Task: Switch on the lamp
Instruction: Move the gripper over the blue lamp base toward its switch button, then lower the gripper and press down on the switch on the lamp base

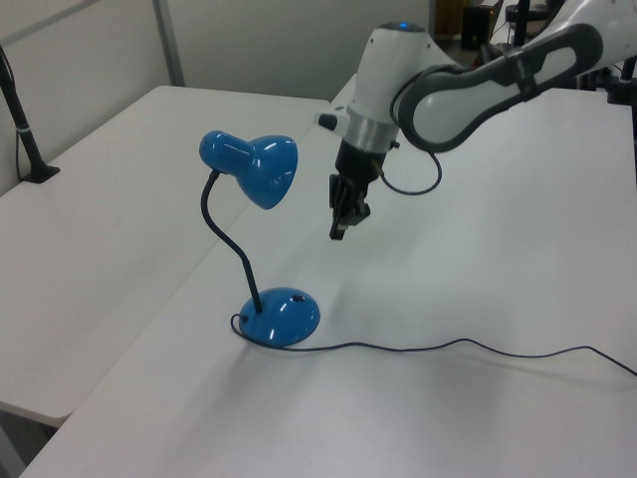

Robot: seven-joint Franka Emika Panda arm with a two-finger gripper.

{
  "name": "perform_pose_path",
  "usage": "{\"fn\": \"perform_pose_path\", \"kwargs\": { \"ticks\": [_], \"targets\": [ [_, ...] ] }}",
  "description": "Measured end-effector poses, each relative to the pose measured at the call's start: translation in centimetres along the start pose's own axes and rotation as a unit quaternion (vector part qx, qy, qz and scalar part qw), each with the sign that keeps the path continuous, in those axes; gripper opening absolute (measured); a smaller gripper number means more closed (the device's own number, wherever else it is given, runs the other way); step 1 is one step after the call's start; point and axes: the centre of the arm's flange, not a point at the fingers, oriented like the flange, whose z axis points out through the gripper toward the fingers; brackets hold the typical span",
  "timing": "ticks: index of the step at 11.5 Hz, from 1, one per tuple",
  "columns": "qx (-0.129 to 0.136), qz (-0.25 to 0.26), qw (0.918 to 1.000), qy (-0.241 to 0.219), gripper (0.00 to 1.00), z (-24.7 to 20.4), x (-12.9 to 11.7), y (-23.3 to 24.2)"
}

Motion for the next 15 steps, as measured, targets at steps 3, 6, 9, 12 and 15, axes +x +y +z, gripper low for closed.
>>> {"fn": "perform_pose_path", "kwargs": {
  "ticks": [3,6,9,12,15],
  "targets": [
    [-0.016,-0.012,0.9996,0.022,0.04,2.8,0.8,-1.3],
    [-0.022,-0.021,0.999,0.032,0.04,4.6,1.9,-2.2],
    [-0.022,-0.025,0.9989,0.033,0.04,5.5,2.4,-2.5],
    [-0.031,-0.027,0.9981,0.046,0.04,6.4,3.0,-2.5],
    [-0.034,-0.019,0.9974,0.061,0.04,7.3,3.1,-2.4]
  ]
}}
